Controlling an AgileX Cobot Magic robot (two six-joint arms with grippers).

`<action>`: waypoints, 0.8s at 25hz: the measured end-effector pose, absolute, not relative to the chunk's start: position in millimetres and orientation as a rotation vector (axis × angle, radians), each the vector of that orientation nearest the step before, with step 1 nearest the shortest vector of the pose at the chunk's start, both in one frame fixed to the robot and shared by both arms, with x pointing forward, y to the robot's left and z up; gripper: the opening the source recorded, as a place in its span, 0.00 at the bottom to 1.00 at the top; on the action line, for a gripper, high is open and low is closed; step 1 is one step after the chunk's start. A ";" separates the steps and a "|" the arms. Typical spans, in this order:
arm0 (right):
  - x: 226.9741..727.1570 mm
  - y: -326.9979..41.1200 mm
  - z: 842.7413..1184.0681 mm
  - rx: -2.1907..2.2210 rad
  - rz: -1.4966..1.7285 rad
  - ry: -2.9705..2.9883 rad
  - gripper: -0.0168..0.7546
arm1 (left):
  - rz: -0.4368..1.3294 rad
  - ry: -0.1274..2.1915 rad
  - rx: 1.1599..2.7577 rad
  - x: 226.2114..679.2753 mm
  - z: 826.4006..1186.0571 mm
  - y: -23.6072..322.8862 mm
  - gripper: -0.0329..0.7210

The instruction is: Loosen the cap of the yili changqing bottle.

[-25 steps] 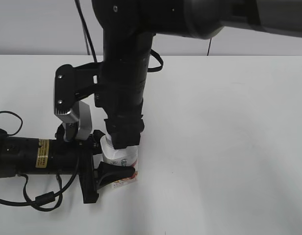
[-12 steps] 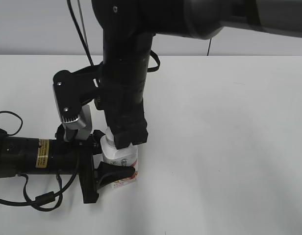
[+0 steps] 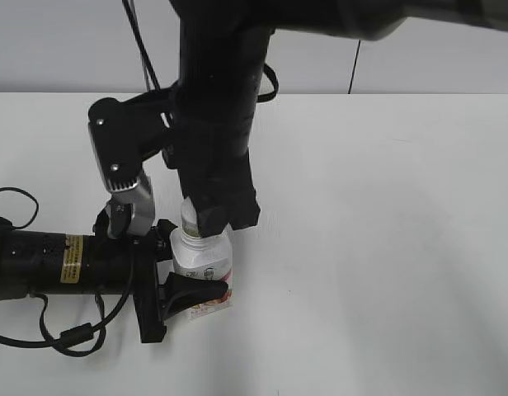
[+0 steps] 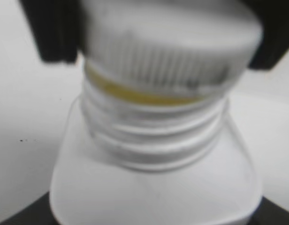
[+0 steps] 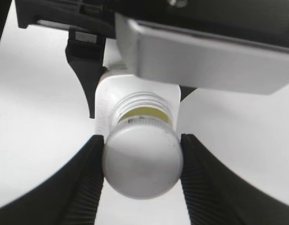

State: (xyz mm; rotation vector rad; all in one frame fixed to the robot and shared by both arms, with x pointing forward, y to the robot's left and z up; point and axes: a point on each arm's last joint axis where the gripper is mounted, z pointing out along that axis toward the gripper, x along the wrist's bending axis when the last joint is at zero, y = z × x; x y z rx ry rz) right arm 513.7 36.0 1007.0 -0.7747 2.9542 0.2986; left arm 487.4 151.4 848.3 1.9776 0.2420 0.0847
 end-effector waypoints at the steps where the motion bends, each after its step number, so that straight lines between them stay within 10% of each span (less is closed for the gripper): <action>1: 512.7 34.9 1011.2 -0.775 0.303 2.949 0.53 | 0.085 0.242 1.978 487.4 848.3 151.4 0.59; 20: 556.3 -15.1 1031.2 0.172 0.489 3.105 0.53 | 0.097 0.270 1.971 489.6 848.5 152.5 0.59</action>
